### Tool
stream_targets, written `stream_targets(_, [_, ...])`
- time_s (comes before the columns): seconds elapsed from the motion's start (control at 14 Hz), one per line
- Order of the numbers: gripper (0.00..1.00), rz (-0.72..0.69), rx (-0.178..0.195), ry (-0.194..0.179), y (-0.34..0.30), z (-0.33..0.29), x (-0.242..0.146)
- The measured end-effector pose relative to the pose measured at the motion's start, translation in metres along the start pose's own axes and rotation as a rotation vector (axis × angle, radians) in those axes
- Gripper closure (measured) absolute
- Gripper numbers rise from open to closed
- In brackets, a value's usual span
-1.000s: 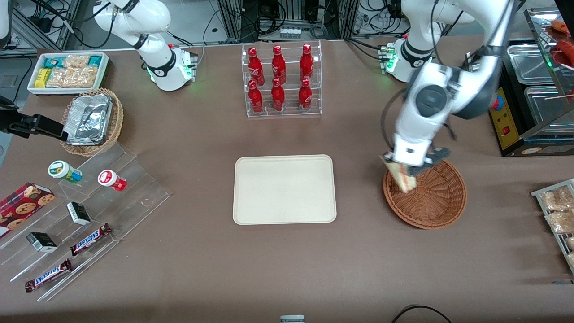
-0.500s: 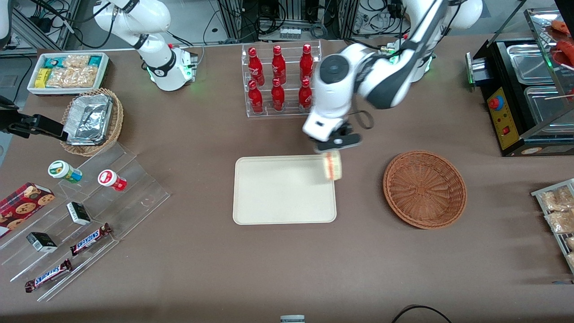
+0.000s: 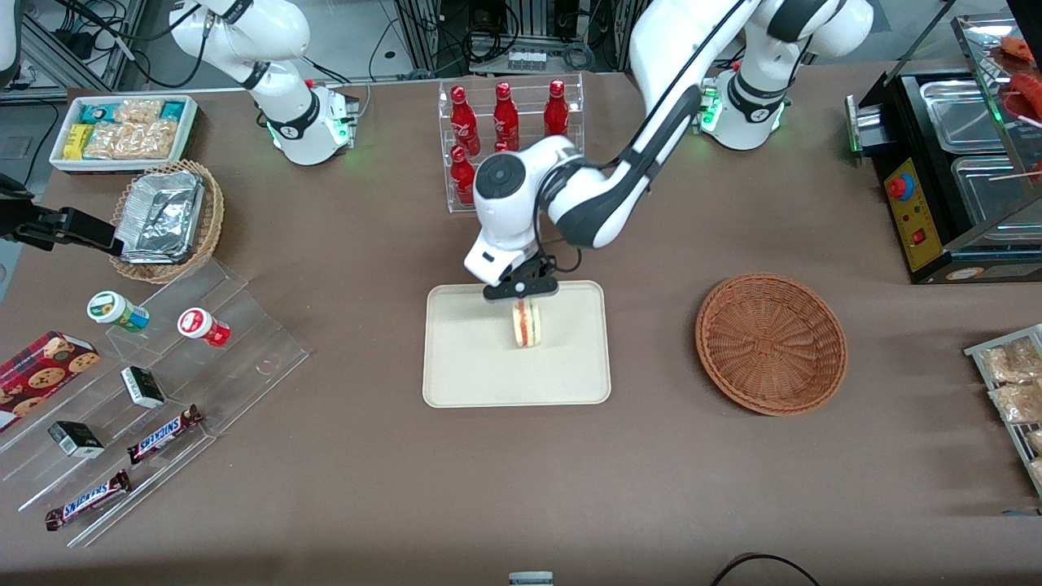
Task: Place sandwich from basket to tray
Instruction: 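Carry the sandwich with the left gripper over the cream tray and lower it, then open the left gripper to release the sandwich upright on the tray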
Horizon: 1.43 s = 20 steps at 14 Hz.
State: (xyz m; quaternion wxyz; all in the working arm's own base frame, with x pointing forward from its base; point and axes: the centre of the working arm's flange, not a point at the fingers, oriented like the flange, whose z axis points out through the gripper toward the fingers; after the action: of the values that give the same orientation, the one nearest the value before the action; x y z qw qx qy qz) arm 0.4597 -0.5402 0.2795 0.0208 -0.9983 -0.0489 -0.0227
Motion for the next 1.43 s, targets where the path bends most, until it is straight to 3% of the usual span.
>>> stream_targets(0.36, [0.85, 0.029, -0.036, 0.015, 0.009, 0.027, 0.006])
stream_targets(0.64, [0.86, 0.046, -0.042, 0.013, 0.016, 0.039, 0.0])
stream_targets(0.71, [0.8, 0.048, -0.044, 0.015, 0.017, 0.038, 0.001])
stream_targets(1.0, [0.38, 0.04, -0.064, 0.04, 0.02, 0.021, 0.011])
stream_targets(1.21, [0.06, 0.01, -0.031, 0.041, 0.012, -0.013, 0.02])
stream_targets(1.29, [0.0, -0.019, -0.012, 0.039, 0.005, -0.031, 0.024])
stream_targets(1.43, [0.0, -0.074, 0.022, 0.037, -0.017, -0.076, 0.036])
